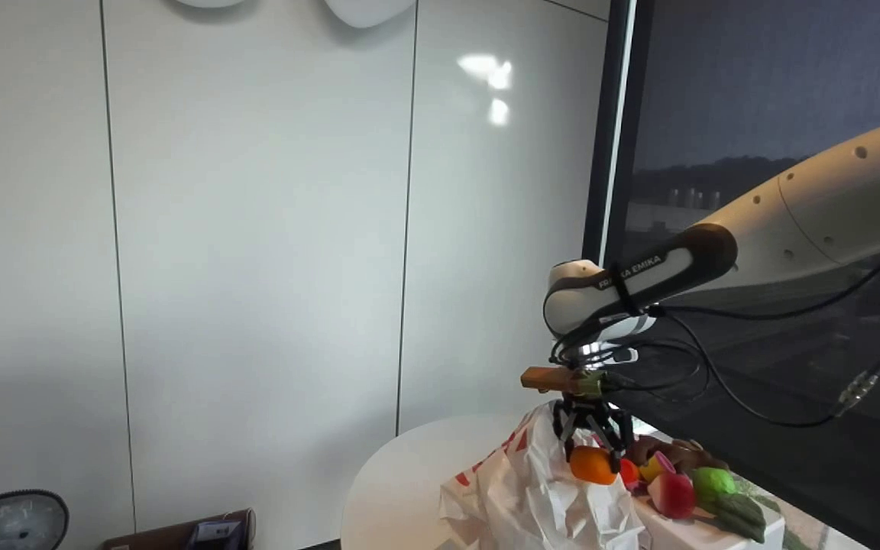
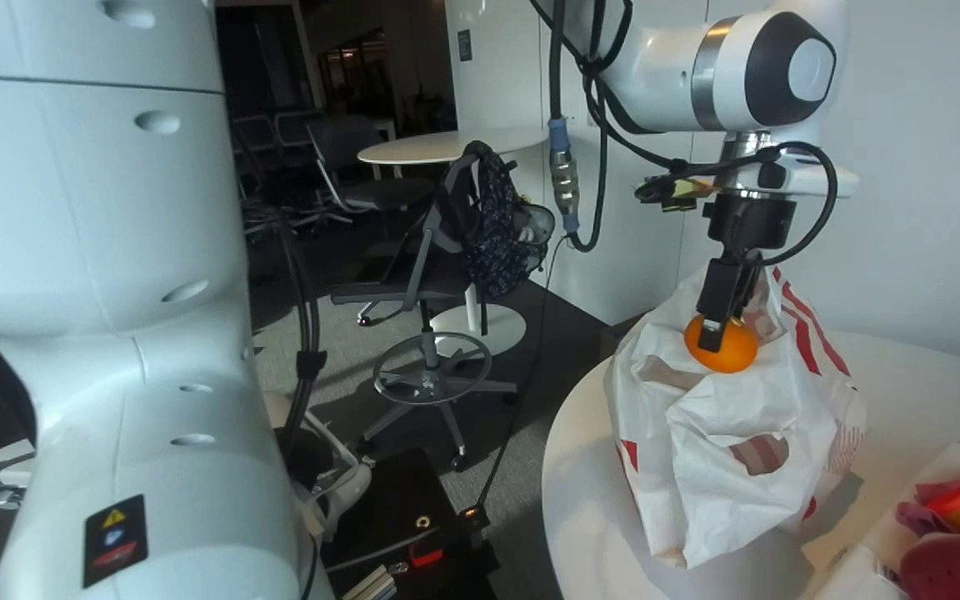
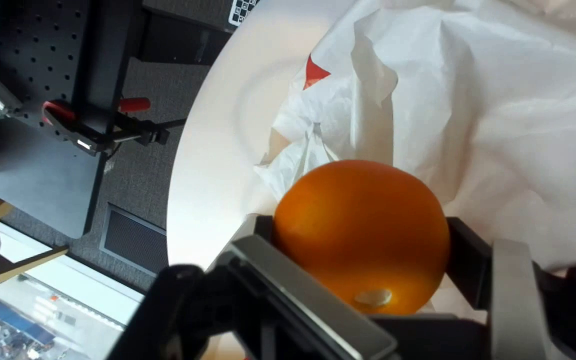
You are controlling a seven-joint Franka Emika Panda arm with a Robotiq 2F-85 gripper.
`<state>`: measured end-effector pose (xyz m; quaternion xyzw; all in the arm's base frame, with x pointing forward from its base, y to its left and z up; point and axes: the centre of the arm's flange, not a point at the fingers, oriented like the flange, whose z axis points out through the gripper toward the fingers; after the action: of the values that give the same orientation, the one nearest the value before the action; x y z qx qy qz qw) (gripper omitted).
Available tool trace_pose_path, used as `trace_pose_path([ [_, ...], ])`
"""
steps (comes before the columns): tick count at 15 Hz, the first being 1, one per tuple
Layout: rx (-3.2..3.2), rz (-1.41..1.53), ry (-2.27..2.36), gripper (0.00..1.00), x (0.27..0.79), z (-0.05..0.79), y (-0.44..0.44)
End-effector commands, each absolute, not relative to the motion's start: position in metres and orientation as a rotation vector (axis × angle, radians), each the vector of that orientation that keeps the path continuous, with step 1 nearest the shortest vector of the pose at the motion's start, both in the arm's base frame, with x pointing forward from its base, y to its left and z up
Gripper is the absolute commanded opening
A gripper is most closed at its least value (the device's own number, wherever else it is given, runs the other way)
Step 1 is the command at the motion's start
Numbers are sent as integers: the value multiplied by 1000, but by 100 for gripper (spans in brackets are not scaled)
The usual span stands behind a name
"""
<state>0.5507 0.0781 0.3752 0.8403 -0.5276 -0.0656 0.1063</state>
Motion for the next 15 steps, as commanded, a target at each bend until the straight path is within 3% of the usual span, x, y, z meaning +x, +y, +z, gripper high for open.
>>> trace_pose_path([
  [1,2452,-272,-1506,57,532,387,74],
  [9,2408,-695,-1198,57,535,274,103],
  [15,2274,-631,-1348,57,527,279,61],
])
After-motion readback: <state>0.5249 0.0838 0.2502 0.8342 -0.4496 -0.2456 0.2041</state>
